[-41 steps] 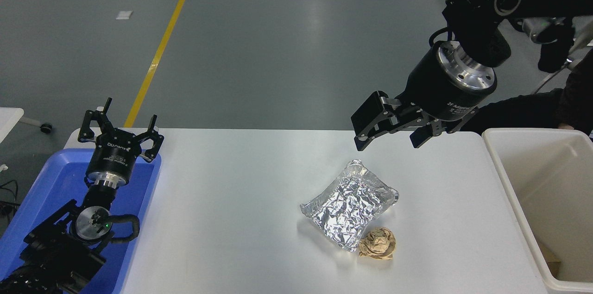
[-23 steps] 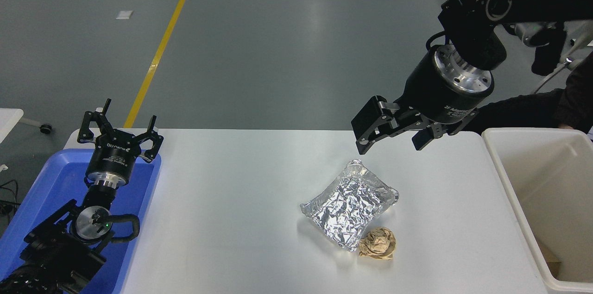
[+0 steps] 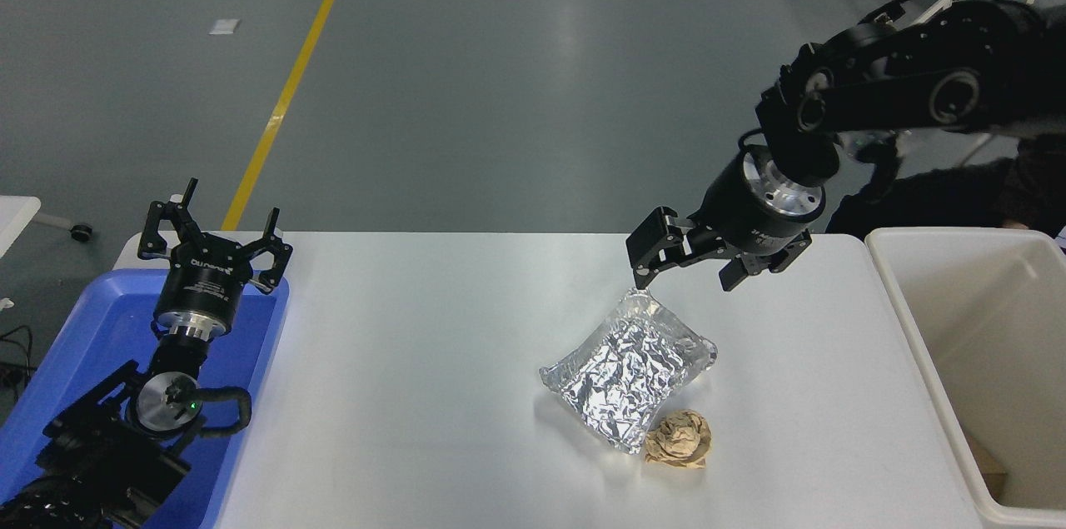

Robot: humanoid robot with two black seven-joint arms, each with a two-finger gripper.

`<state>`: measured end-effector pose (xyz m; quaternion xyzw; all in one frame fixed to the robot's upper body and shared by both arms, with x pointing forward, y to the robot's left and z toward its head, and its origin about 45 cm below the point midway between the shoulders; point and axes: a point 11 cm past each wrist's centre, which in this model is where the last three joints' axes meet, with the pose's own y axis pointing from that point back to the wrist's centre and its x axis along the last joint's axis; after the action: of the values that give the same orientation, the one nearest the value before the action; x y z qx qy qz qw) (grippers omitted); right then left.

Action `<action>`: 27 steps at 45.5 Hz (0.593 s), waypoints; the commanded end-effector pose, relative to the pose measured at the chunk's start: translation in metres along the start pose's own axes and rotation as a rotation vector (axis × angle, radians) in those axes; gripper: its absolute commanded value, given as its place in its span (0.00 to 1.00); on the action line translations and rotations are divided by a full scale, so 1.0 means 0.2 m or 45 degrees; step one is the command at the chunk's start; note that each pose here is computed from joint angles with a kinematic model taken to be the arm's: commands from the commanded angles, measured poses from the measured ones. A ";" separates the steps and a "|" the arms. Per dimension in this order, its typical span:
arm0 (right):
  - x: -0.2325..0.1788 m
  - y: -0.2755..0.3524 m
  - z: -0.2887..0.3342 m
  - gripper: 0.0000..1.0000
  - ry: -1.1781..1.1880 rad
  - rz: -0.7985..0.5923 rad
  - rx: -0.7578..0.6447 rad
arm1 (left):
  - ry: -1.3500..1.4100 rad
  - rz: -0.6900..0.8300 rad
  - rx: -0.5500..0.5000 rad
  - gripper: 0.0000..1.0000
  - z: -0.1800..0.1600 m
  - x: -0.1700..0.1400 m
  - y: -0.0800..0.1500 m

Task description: Pick up foil plate and place in dustbin

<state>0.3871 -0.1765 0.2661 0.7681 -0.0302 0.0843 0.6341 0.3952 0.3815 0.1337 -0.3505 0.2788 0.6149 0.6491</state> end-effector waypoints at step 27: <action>-0.06 -0.82 0.30 1.00 0.037 0.347 -0.089 | 0.000 0.000 0.000 1.00 0.00 0.00 0.00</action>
<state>0.4097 -0.1935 0.1354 0.7489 -0.0965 0.1467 0.6390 0.3951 0.3815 0.1336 -0.3506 0.2789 0.6149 0.6490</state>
